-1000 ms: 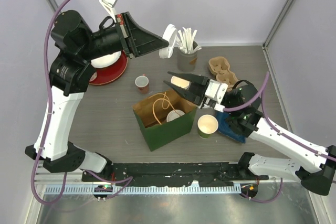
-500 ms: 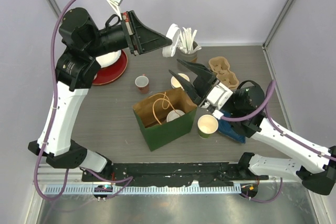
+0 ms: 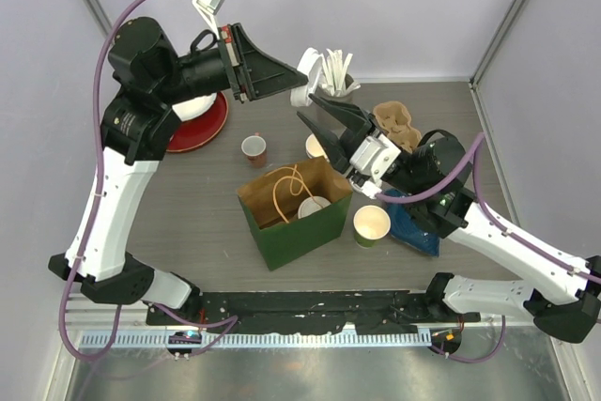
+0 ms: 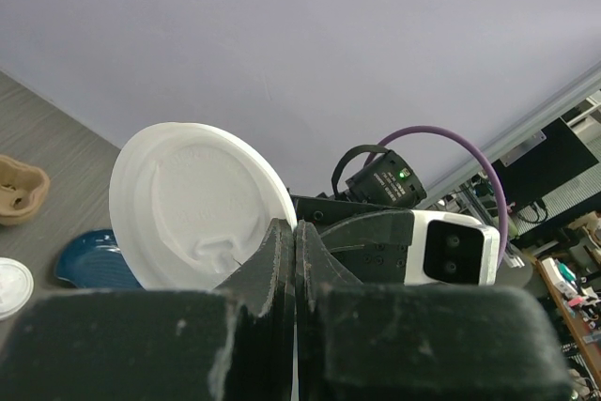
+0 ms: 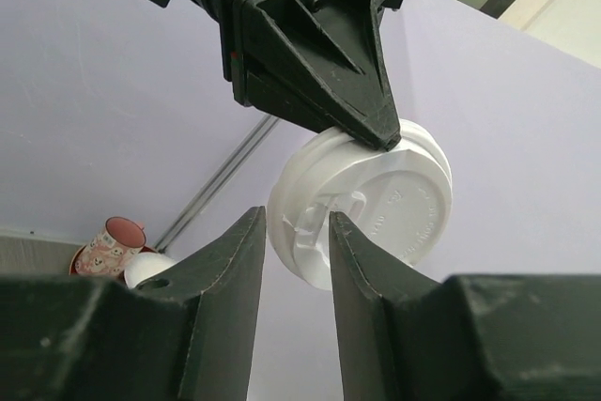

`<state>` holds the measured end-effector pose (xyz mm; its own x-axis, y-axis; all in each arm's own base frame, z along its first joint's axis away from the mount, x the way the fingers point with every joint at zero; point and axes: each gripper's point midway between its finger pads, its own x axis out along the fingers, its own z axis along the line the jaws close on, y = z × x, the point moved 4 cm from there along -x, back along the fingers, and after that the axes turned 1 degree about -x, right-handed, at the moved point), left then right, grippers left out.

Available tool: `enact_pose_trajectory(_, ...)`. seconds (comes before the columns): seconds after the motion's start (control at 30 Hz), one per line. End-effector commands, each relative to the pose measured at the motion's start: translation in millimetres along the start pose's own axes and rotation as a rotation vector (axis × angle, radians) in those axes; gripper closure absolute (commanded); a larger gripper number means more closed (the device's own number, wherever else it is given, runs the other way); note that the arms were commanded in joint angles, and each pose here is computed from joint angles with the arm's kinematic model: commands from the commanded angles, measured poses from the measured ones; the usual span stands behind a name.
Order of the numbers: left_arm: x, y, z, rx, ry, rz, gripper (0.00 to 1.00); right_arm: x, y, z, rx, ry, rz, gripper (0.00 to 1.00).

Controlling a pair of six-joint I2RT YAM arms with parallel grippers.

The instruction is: Pack the takeout coffee

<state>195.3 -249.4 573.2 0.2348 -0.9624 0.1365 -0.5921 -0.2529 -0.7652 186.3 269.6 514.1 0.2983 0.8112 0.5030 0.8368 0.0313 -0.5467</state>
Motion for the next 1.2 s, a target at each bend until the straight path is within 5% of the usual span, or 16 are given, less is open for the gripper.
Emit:
enact_pose_trajectory(0.0, -11, -4, -26, 0.059, 0.066, -0.024, 1.00, 5, -9, -16, -0.019, 0.037, 0.008, 0.62)
enact_pose_trajectory(0.33, -13, 0, -28, 0.050, 0.076, -0.014, 1.00, 10, -4, -13, -0.003, 0.021, 0.034, 0.70)
enact_pose_trajectory(0.8, -11, 1, -23, 0.040, 0.073, -0.009, 1.00, 5, -6, -14, -0.003, 0.016, 0.046, 0.96)
enact_pose_trajectory(1.0, -8, 5, 4, 0.016, -0.002, -0.012, 1.00, -13, 4, -20, 0.014, 0.031, 0.186, 0.99)
enact_pose_trajectory(1.17, -2, 10, 32, 0.085, -0.009, 0.013, 0.71, -33, 16, -22, 0.010, 0.041, 0.318, 0.99)
